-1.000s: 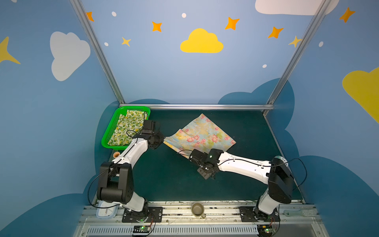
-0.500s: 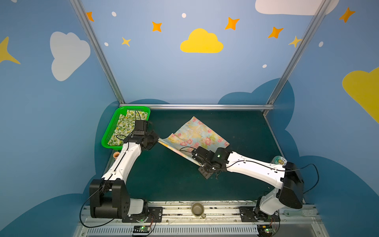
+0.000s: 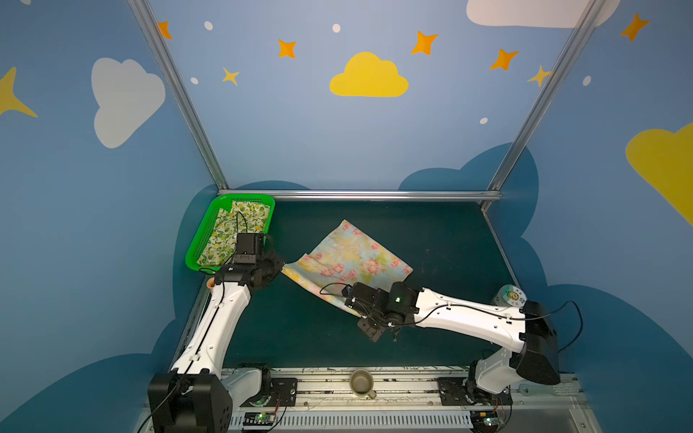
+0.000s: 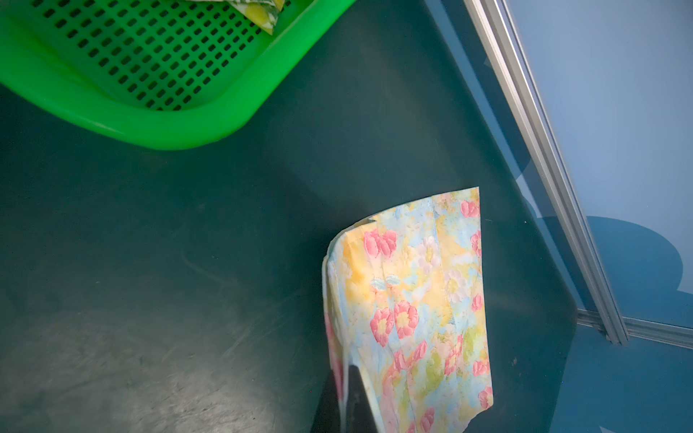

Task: Fold and stack skirts
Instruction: Fold the skirt at the center of the table.

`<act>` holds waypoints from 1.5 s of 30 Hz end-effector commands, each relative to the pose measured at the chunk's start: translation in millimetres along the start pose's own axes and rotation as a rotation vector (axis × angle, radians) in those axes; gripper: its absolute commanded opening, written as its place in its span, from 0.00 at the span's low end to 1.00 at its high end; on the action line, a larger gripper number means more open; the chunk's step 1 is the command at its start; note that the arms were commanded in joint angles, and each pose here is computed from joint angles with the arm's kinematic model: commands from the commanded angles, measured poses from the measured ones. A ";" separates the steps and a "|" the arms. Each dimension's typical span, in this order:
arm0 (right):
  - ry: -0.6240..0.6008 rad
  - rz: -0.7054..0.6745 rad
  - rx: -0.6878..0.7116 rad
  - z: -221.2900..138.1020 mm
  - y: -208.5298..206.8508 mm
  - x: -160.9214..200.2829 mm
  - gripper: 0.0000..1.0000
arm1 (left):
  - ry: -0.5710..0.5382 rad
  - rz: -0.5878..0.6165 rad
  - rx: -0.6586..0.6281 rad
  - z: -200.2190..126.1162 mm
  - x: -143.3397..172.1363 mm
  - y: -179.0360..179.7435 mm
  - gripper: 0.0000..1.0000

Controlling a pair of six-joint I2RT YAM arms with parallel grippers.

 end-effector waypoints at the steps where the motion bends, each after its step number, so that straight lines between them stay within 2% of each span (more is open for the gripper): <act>1: -0.008 -0.008 -0.034 -2.9 13.3 1.1 0.00 | -0.016 0.006 -0.059 -11.1 6.1 11.8 0.04; 12: 0.000 -0.039 -0.155 1.7 44.3 3.9 0.00 | -0.080 0.016 -0.096 -37.2 10.5 21.9 0.04; 22: -0.015 0.022 -0.278 1.0 36.6 -3.6 0.00 | -0.084 0.034 -0.018 -30.7 -10.2 0.8 0.04; 29: -0.033 0.165 -0.383 4.0 -0.7 -13.3 0.00 | -0.097 0.000 0.000 -11.3 -33.0 -13.3 0.04; 33: -0.034 0.240 -0.371 9.0 -26.2 -17.4 0.00 | -0.104 -0.026 0.011 4.8 -44.3 -19.6 0.04; 45: -0.015 0.413 -0.394 22.6 -78.6 -32.1 0.00 | -0.019 -0.023 0.038 64.5 -76.6 -51.4 0.04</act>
Point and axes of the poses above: each gripper's point midway between its finger pads, its own z axis out along the fingers, its own y axis along the line the jaws close on, x = y × z, the point moved 8 cm from there along -z, back along the fingers, and after that the axes turned 11 degrees about z, right-handed, at the moved point
